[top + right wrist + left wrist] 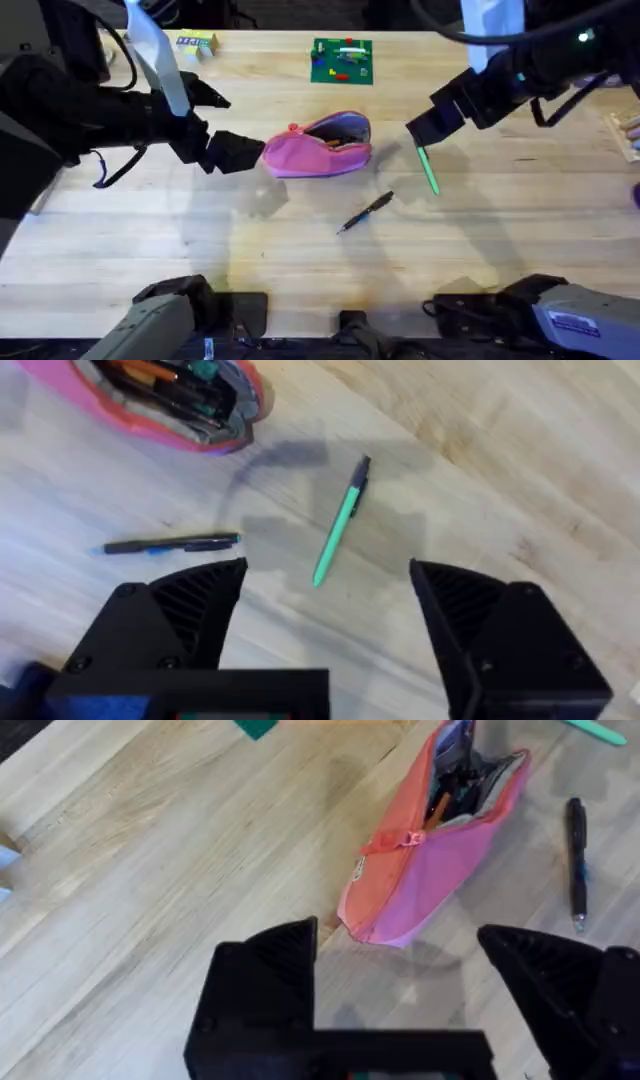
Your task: Unzip the bag, pick up the pens from the table one at a time and place them inside, then zip the bag closed.
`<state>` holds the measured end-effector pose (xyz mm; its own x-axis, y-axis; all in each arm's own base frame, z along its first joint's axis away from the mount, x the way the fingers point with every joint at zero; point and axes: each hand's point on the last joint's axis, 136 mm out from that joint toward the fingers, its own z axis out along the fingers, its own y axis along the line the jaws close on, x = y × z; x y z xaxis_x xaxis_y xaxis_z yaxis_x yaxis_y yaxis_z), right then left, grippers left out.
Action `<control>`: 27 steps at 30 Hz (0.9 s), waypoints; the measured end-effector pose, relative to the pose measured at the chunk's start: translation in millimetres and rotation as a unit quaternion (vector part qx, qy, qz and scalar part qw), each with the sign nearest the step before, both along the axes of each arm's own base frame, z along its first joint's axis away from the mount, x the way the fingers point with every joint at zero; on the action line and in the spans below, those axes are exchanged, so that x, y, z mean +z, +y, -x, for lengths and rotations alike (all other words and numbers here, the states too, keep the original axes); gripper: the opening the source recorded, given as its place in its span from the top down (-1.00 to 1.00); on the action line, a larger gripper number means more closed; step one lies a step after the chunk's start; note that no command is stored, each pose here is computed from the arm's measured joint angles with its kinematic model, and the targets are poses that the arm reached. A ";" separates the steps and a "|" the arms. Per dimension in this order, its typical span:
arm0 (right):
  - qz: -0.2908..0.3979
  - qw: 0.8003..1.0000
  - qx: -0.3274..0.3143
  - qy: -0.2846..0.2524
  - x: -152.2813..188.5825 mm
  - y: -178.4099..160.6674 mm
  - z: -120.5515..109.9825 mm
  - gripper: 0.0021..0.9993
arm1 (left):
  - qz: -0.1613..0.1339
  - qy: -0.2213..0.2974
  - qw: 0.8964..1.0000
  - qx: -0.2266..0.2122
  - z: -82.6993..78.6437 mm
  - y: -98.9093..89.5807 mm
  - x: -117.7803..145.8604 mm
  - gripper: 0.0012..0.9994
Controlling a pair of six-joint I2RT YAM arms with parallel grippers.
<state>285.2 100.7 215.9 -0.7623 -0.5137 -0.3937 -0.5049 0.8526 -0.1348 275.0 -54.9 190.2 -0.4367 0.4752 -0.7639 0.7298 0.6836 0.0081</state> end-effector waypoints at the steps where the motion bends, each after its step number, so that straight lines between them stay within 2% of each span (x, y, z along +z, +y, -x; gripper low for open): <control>1: -0.004 1.000 -0.009 0.001 0.0 -0.2 -0.2 -1.00 | 0.000 0.000 1.000 0.000 0.0 0.0 0.0 -0.99; 14: -0.033 0.991 -0.128 0.013 -1.3 -29.2 -5.7 -1.00 | 0.000 -0.002 1.000 0.000 -0.6 0.1 0.4 -0.99; 27: -0.033 0.988 -0.150 0.025 -3.8 -37.6 -1.9 -1.00 | 0.000 -0.002 1.000 0.000 -0.6 0.1 0.4 -0.99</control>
